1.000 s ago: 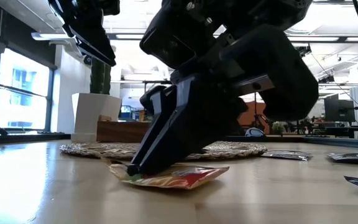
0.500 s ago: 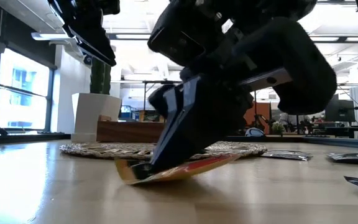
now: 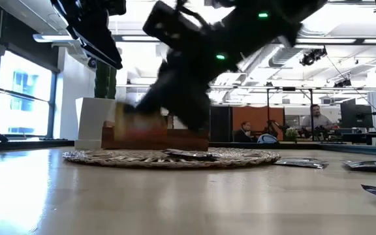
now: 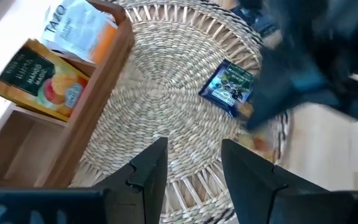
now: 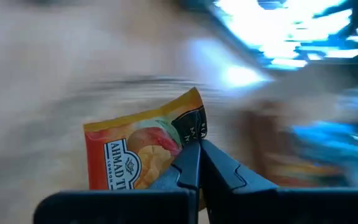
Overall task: Pick & Place Tea
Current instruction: Put the orange tea bag into the middle section of the wooden organizer
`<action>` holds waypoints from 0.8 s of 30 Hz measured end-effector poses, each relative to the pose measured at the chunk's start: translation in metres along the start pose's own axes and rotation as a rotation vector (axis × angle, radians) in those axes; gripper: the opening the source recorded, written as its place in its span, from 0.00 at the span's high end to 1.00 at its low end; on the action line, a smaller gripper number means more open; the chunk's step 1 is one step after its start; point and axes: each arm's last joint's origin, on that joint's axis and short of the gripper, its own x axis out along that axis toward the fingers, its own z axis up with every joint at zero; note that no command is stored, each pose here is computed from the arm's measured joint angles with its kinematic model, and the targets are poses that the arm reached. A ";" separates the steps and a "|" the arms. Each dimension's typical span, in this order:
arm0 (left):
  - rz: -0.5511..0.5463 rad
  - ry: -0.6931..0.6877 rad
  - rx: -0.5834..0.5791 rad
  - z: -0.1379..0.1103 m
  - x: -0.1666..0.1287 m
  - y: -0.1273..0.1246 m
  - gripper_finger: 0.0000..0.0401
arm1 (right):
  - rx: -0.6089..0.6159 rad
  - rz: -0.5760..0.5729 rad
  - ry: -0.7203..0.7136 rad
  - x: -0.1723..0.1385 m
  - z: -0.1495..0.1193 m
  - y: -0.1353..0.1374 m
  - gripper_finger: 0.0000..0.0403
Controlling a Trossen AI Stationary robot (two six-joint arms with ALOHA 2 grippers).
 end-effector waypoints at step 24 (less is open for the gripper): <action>0.053 -0.016 0.055 0.000 0.000 0.002 0.63 | 0.029 -0.343 0.095 0.074 -0.054 -0.136 1.00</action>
